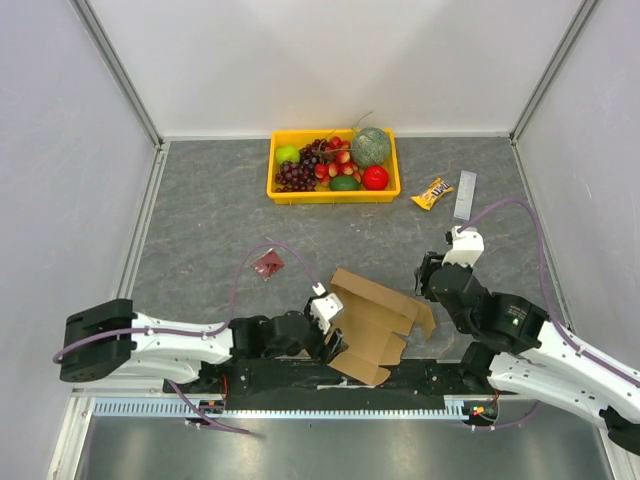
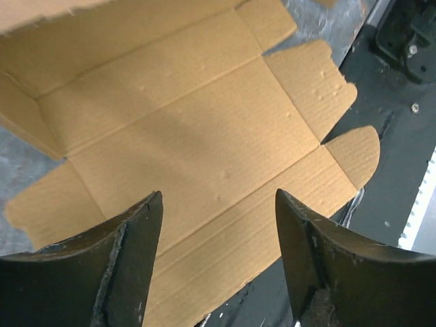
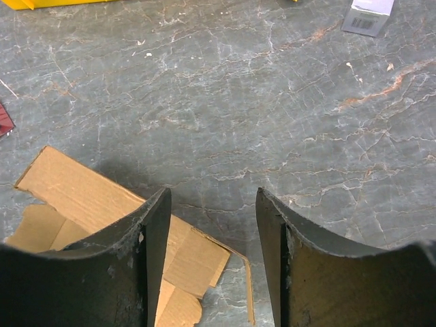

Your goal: Fold the paper box

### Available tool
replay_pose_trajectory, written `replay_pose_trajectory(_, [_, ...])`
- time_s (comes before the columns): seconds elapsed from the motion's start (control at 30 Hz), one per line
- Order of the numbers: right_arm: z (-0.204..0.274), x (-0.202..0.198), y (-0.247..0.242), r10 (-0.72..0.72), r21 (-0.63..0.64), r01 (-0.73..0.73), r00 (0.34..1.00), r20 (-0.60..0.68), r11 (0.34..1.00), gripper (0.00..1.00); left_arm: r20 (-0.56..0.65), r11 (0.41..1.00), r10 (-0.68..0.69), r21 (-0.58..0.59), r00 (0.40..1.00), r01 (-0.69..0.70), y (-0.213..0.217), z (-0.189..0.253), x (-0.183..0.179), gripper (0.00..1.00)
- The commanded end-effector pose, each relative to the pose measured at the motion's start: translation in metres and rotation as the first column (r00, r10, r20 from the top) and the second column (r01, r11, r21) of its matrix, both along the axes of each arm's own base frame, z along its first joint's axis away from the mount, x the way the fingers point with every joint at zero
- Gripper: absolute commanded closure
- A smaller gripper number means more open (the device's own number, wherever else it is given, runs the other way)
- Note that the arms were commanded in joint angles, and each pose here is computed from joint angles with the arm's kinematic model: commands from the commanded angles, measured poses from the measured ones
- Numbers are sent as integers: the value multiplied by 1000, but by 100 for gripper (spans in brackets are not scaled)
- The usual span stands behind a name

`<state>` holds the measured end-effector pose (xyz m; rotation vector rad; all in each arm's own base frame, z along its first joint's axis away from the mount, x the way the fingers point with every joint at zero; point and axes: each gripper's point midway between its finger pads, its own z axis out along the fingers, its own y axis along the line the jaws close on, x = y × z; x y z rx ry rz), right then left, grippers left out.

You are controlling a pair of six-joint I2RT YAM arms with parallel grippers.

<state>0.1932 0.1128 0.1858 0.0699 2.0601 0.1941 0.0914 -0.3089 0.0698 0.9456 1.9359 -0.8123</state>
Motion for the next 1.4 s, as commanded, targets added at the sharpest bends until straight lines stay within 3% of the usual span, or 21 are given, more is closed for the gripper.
replay_pose_trajectory(0.0, [8, 3, -4, -38, 18, 38, 999, 22, 999, 40, -53, 999, 6, -44, 999, -9, -20, 2, -9, 25])
replay_pose_trajectory(0.17, [4, 3, -3, -23, 19, 22, 999, 26, 1000, 38, -59, 998, 55, 25, 997, -54, -43, -18, -8, 19])
replay_pose_trajectory(0.53, [5, -1, -5, -1, 29, 0, 999, 39, 1000, 38, -63, 942, 312, 153, 948, -300, -58, -58, 15, 20])
replay_pose_trajectory(0.77, [2, -1, -5, 2, 28, -3, 999, 34, 1000, 37, 14, 853, 438, 309, 899, -420, -36, -89, 28, 25])
replay_pose_trajectory(0.93, [6, 0, -5, 1, 26, -2, 999, 42, 1000, 37, 96, 755, 521, 412, 848, -510, -12, -109, 38, 27])
replay_pose_trajectory(1.37, [4, 3, -2, 3, 9, -3, 999, 45, 1000, 36, 140, 566, 693, 501, 707, -654, 60, -136, 66, 28])
